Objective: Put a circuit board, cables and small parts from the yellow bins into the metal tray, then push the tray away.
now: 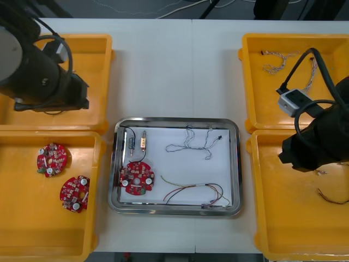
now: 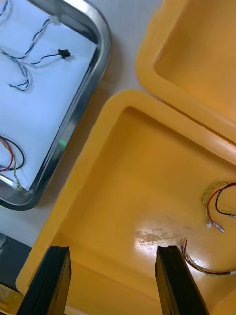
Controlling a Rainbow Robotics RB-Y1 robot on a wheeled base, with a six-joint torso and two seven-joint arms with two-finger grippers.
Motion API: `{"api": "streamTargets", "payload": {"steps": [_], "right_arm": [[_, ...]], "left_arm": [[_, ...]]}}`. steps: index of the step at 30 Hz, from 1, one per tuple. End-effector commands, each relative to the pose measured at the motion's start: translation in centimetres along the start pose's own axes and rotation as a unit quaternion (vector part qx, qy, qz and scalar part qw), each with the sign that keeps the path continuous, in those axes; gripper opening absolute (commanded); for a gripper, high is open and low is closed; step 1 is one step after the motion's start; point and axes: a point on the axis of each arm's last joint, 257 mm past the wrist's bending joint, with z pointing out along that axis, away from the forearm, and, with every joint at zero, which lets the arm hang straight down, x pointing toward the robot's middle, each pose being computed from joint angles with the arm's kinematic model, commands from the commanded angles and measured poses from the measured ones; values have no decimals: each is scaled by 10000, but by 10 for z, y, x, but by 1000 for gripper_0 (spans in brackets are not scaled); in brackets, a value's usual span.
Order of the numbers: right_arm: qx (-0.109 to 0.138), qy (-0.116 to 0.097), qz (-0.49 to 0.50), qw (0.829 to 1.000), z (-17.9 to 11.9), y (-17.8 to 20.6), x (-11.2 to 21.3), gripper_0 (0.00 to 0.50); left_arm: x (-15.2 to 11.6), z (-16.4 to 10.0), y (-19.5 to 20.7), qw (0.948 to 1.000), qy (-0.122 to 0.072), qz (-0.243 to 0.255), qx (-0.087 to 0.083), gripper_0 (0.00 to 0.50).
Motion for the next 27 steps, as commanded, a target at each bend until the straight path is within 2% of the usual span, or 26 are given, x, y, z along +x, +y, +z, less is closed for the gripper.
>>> {"api": "streamTargets", "payload": {"steps": [1,4,10,17,21,27], "right_arm": [[38,-115,-1027,9946,-8,24,-13,500],[-121,-140,-1391,9901,-5,46,-19,500],[-409,-171,-1948,9798,4,85,-32,500],[-547,-224,-2591,9640,22,127,-52,500],[-593,-210,-2884,9555,37,147,-62,500],[-461,-211,-3484,9360,55,160,-75,500]], "left_arm": [[0,-20,46,9994,-134,84,-298,500],[2,-25,68,9990,-128,153,-404,500],[10,-30,97,9987,-110,105,-480,500],[32,-29,122,9982,37,-11,-599,500],[39,-30,132,9978,74,117,-647,500],[48,-33,143,9976,74,70,-684,500]]}}
